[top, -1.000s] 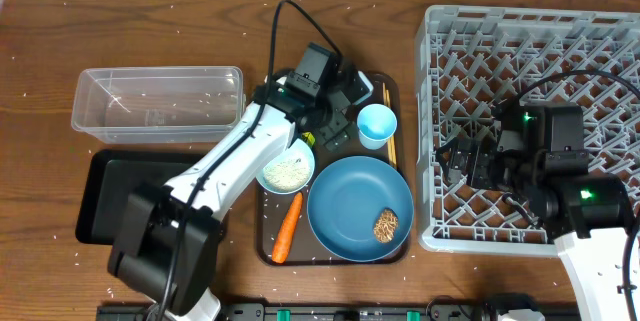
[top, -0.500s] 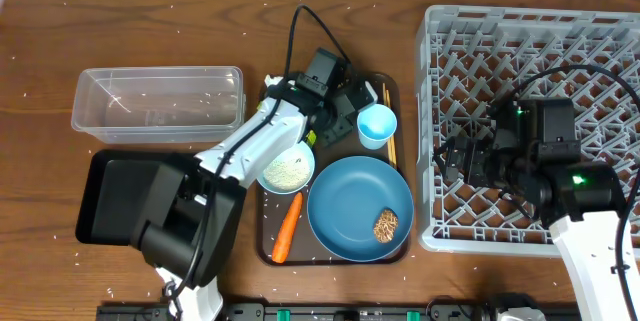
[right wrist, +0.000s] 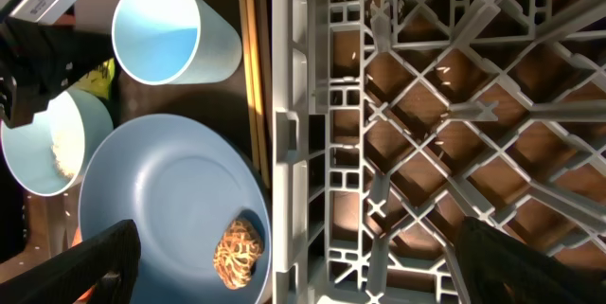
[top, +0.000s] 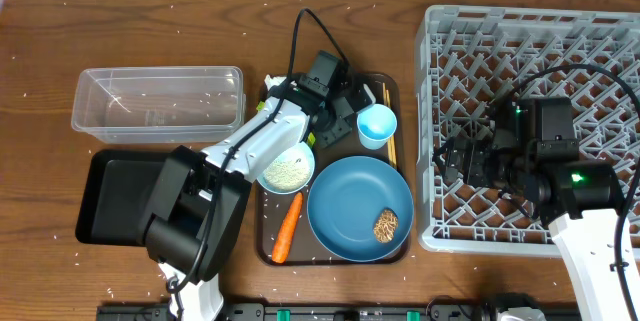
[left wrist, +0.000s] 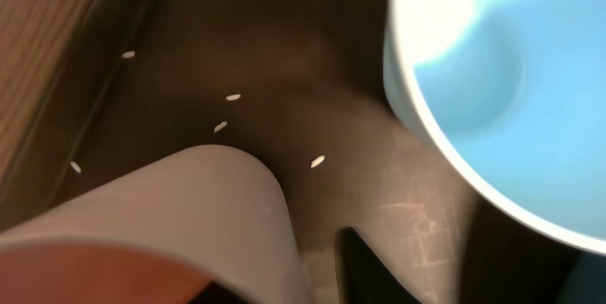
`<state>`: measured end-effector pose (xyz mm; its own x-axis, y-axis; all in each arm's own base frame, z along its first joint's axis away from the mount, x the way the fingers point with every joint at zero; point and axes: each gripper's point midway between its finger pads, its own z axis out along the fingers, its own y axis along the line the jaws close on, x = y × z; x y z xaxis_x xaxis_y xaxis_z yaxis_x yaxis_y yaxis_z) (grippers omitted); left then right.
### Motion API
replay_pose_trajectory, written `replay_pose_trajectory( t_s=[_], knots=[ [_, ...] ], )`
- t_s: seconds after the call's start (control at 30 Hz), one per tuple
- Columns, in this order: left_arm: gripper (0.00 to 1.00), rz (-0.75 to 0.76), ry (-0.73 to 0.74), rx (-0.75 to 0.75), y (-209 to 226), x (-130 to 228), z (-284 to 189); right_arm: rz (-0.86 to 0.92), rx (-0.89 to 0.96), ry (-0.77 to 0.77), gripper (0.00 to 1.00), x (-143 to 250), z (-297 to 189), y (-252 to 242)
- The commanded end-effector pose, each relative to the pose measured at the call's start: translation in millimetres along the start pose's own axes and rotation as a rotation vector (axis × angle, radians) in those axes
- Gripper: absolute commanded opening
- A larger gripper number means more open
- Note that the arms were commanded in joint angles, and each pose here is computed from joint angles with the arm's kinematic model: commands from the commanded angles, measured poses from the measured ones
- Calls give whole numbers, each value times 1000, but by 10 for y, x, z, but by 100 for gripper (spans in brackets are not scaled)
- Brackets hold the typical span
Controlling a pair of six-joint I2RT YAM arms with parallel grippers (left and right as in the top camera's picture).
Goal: Sort waste into correct bins and load items into the dishwasher rack
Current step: 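Move the left gripper over the pink cup on the brown tray, then grasp the pink cup with the left gripper and lift it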
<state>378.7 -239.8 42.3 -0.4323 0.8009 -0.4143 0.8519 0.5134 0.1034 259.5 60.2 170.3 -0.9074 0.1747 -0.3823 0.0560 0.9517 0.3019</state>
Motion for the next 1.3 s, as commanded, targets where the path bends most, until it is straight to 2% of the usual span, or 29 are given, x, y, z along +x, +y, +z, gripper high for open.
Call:
replay_pose_trajectory(
  t_s=[0.0, 0.23, 0.47, 0.57, 0.67, 0.87, 1.03, 1.27],
  knots=[
    [39, -8, -26, -34, 78, -95, -126, 14, 0, -12, 99, -45, -30, 7],
    [56, -71, -98, -109, 190, -266, -515, 14, 0, -12, 99, -45, -30, 7],
    [62, -151, -173, -195, 303, -390, -961, 13, 0, -12, 99, -46, -30, 6],
    [62, -244, -160, -279, 453, -328, -1038, 14, 0, -12, 99, -44, -30, 6],
    [63, -417, -141, -368, 692, -183, -1014, 14, 0, -12, 99, -45, -30, 7],
    [63, -727, -142, -388, 1062, 97, -735, 13, 0, -12, 99, -44, -30, 6],
    [63, -746, -161, -262, 986, 57, -564, 14, -1, -11, 99, -43, -30, 7],
    [62, -745, -150, -241, 948, 66, -509, 13, 0, -12, 99, -44, -30, 6]
  ],
)
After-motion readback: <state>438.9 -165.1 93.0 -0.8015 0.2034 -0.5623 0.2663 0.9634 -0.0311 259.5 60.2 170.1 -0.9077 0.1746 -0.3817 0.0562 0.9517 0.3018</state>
